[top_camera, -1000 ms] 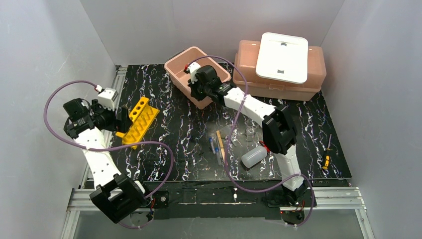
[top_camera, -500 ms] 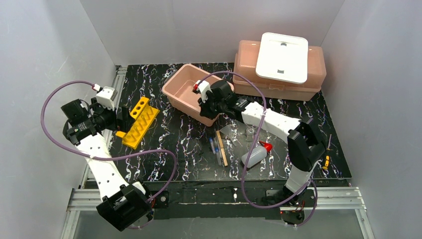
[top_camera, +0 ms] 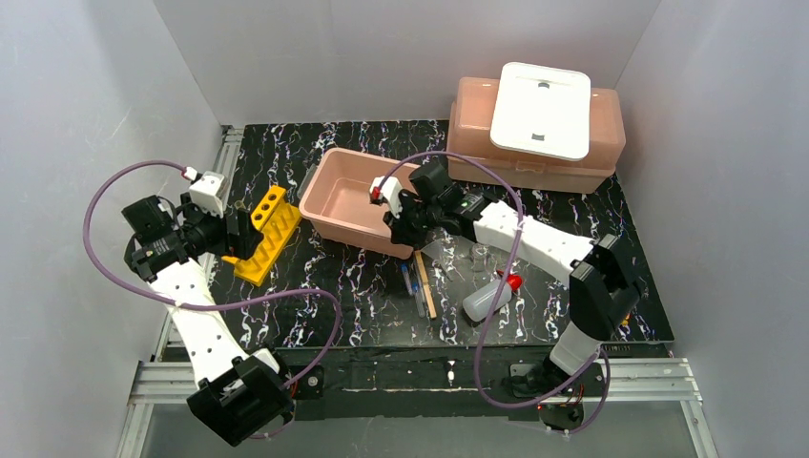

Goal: Organize the chemistry lab equipment

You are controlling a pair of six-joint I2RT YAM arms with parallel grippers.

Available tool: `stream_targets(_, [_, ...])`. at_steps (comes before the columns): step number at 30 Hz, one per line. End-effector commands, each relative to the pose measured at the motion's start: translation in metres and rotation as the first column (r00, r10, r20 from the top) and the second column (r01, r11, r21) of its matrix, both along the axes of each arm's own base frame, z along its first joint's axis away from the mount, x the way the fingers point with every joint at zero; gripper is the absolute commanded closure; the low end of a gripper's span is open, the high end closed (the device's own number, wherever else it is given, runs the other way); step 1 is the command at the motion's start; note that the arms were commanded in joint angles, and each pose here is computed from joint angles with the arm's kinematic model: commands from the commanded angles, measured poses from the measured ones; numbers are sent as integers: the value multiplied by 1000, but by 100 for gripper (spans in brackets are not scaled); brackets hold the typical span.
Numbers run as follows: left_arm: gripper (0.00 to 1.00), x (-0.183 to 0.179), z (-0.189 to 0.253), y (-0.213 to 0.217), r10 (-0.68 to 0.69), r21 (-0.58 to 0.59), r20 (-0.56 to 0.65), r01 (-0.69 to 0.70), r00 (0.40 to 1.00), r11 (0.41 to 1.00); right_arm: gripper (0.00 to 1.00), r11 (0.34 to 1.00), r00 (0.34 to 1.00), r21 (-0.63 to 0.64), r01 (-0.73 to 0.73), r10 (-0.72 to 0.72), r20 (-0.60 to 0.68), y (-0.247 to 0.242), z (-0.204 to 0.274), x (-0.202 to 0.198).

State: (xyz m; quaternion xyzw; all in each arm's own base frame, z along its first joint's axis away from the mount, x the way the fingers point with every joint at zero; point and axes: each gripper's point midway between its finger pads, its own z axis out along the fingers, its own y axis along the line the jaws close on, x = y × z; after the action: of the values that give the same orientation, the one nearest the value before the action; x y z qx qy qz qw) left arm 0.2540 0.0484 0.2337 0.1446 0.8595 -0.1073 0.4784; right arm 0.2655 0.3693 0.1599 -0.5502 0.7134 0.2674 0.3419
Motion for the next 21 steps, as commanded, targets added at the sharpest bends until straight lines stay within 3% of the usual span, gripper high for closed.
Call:
stream_targets(1, [2, -7, 2, -11, -28, -33, 8, 28, 1000, 999, 68, 998, 999, -50, -35, 35, 12, -20, 8, -17])
stream_targets(3, [2, -7, 2, -12, -29, -35, 11, 30, 1000, 999, 55, 999, 999, -50, -7, 10, 47, -23, 15, -12])
stream_targets(5, [2, -8, 2, -13, -30, -37, 12, 30, 999, 999, 48, 999, 996, -29, 28, -26, 81, -25, 28, -6])
stream_targets(10, [2, -10, 0, -15, -31, -40, 10, 31, 999, 999, 29, 980, 978, 132, 147, -164, 131, -27, 86, 1])
stream_targets(15, [2, -9, 0, -19, -37, -77, 10, 38, 999, 996, 28, 920, 943, 228, 319, -332, 20, -46, 106, -12])
stream_targets(21, [2, -2, 7, -36, -82, -143, 27, 85, 996, 986, 34, 836, 851, 160, 525, -515, -104, -74, 38, -46])
